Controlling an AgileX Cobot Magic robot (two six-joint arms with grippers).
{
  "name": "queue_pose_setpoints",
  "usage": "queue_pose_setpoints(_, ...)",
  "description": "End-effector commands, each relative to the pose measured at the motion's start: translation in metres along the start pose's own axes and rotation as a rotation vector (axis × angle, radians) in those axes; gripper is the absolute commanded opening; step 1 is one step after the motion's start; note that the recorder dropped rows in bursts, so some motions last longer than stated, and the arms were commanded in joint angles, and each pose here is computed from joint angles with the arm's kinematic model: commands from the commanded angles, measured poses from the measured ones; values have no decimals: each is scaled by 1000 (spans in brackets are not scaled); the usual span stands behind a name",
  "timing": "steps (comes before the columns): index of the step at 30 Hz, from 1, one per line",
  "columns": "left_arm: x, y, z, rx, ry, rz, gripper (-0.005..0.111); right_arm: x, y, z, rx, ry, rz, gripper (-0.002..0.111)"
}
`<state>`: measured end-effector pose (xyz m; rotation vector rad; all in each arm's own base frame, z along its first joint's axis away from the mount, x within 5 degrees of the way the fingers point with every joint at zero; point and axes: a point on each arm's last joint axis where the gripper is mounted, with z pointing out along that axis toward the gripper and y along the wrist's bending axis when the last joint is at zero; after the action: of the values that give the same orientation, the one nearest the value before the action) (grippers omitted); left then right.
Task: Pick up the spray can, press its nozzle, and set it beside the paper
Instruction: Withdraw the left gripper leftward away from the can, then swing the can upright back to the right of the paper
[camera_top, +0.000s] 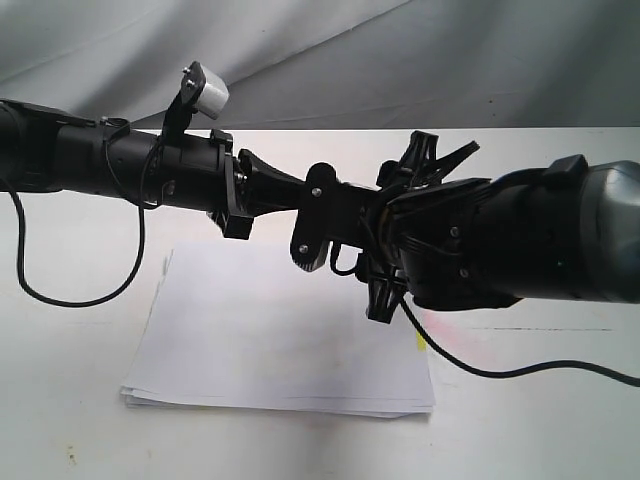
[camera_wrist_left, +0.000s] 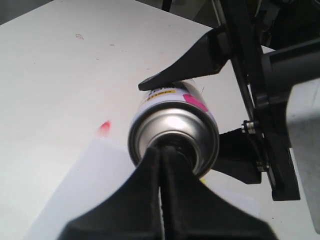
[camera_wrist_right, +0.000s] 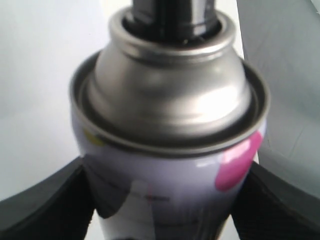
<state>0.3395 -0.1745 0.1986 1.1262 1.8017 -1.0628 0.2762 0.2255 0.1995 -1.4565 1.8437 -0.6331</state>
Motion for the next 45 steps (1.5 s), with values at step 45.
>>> queue_pose_setpoints(45, 20, -26, -121, -205, -56, -177, 0, -9, -32, -44, -6, -205, 297, 0)
